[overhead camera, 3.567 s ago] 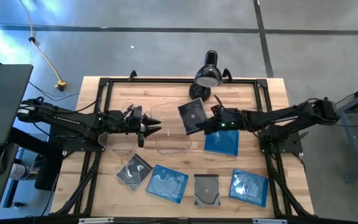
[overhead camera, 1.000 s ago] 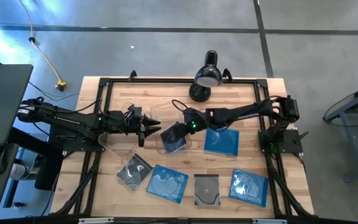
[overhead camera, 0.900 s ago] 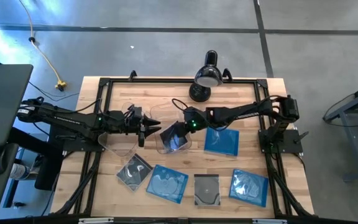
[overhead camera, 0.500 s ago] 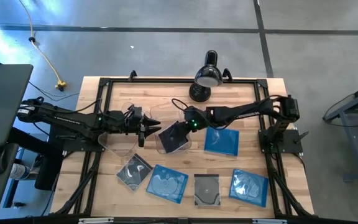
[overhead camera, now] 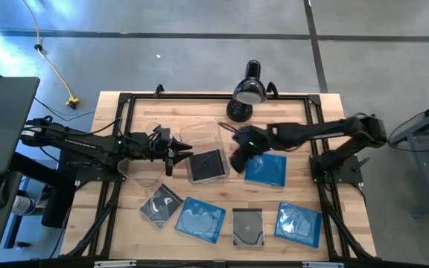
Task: Pick & place jewel cases by type
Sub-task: Adjust the right black CD case
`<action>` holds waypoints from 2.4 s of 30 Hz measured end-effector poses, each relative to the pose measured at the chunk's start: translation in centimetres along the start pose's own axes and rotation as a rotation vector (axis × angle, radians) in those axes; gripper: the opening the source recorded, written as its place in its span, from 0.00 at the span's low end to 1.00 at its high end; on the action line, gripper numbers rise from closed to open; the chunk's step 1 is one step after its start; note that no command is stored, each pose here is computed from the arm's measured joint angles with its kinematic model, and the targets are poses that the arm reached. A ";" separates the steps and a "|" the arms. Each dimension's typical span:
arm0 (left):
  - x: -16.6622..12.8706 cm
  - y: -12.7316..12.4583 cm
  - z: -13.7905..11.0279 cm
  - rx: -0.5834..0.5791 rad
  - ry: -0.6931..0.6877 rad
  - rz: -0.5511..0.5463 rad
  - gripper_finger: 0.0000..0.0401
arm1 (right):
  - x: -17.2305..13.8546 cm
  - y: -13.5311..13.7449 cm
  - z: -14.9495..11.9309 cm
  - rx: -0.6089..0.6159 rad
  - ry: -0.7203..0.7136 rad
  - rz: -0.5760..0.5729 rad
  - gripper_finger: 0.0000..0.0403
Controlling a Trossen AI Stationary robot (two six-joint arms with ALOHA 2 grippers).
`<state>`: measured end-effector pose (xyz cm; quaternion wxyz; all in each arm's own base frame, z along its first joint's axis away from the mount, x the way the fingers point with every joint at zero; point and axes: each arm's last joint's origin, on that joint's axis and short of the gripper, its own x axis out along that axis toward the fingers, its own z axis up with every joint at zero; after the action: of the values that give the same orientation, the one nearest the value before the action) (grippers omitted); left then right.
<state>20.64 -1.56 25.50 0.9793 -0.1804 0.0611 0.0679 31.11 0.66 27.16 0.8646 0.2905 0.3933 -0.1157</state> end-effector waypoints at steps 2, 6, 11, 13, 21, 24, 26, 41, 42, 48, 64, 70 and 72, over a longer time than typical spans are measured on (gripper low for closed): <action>0.0 0.0 0.0 0.018 0.004 -0.013 0.33 | -1.6 1.8 -1.9 -0.073 0.013 -0.012 0.32; 0.0 -0.2 0.0 0.047 0.012 -0.063 0.33 | -3.5 5.7 -7.1 -0.213 0.031 -0.050 0.32; -0.2 -1.3 0.0 0.104 0.014 -0.196 0.33 | -4.1 8.9 -13.7 -0.228 -0.027 -0.145 0.32; -0.1 -2.4 0.0 0.151 0.013 -0.240 0.33 | -3.7 9.2 -16.2 -0.243 -0.044 -0.173 0.32; 1.6 -8.0 0.1 0.371 0.082 -0.258 0.33 | -1.2 8.3 -22.1 -0.239 0.021 -0.225 0.32; 3.1 -10.0 -0.2 0.432 0.145 -0.242 0.33 | -0.5 8.3 -22.8 -0.235 0.041 -0.205 0.32; 4.4 -11.4 -0.7 0.481 0.191 -0.226 0.33 | -0.2 8.5 -23.3 -0.242 0.042 -0.186 0.30; 13.5 -19.2 -6.7 0.735 0.566 -0.102 0.33 | 1.5 8.5 -27.4 -0.384 0.121 -0.216 0.01; 13.9 -19.2 -7.5 0.751 0.605 -0.083 0.33 | 1.8 8.5 -27.6 -0.394 0.123 -0.226 0.00; 15.9 -19.3 -10.5 0.694 0.696 -0.020 0.33 | 2.9 8.3 -28.2 -0.426 0.114 -0.245 0.01; 17.3 -18.8 -11.9 0.455 0.732 -0.012 0.33 | 3.2 9.0 -28.1 -0.541 0.131 -0.165 0.00; 17.5 -18.7 -12.4 0.415 0.745 -0.015 0.33 | 3.2 9.0 -28.2 -0.556 0.163 -0.155 0.00; 17.6 -18.8 -12.6 0.414 0.741 -0.017 0.33 | 3.3 9.0 -28.1 -0.554 0.181 -0.151 0.00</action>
<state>39.70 -21.54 17.73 0.9074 0.0076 0.4196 -0.0232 19.93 24.69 13.70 0.8614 0.0226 0.5058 -0.0417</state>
